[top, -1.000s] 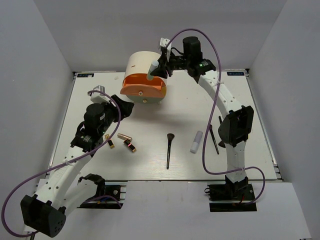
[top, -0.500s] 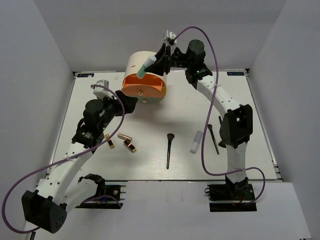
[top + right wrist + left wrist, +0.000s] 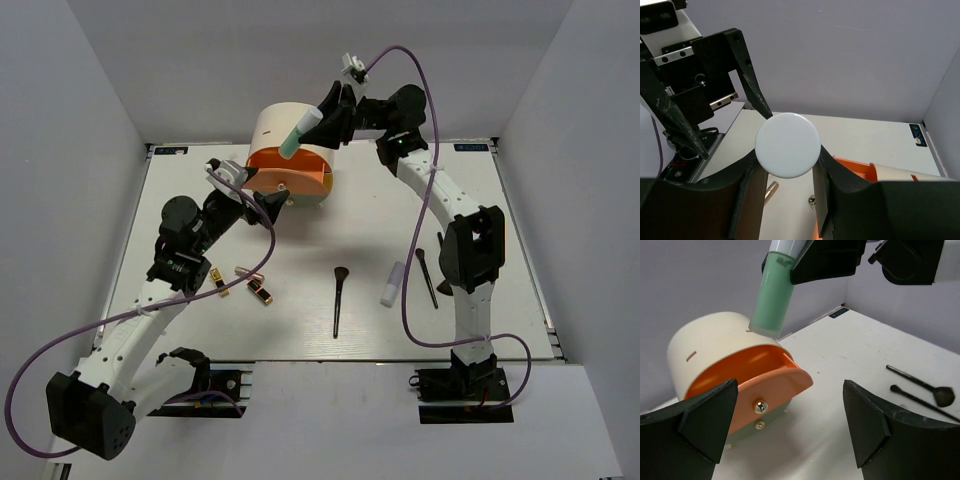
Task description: Organize the makeup
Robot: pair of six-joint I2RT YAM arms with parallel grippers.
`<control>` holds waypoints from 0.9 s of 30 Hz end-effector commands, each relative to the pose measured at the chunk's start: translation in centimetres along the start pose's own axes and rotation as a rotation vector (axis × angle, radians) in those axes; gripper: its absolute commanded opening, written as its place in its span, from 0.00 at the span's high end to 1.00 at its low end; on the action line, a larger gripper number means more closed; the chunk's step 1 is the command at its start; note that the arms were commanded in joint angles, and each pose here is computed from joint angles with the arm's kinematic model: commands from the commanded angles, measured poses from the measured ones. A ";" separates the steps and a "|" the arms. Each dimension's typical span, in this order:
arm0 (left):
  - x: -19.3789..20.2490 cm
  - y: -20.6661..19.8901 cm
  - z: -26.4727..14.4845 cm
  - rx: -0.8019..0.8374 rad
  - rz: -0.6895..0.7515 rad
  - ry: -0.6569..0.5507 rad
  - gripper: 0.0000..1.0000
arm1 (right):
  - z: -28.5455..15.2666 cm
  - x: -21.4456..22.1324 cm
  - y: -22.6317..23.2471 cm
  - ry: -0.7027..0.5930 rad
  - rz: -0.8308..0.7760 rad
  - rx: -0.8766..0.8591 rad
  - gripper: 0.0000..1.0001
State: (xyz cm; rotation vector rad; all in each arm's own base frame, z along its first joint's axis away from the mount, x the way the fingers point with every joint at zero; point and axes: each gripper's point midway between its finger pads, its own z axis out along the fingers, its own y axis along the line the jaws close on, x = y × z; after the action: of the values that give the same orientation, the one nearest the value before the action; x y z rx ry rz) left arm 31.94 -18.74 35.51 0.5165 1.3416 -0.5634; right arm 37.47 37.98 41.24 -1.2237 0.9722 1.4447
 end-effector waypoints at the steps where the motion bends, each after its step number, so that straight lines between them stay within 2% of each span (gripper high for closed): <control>1: -0.8 -0.5 0.2 0.071 0.199 -0.039 0.05 | -0.2 -2.4 1.7 -0.019 -0.069 -0.037 1.00; 16: -0.5 0.9 2.7 0.050 0.267 -0.056 0.04 | 0.0 -0.6 5.7 0.035 0.004 -0.173 1.00; 27: -1.2 -0.2 4.4 0.113 0.203 -0.078 0.07 | 1.0 1.7 6.6 0.062 0.023 -0.221 1.00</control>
State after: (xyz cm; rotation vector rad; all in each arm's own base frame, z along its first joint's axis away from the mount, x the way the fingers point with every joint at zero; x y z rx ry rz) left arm 35.66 -21.10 33.18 0.7211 1.2802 -0.4576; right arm 32.27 37.85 38.08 -1.3938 0.9779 1.6106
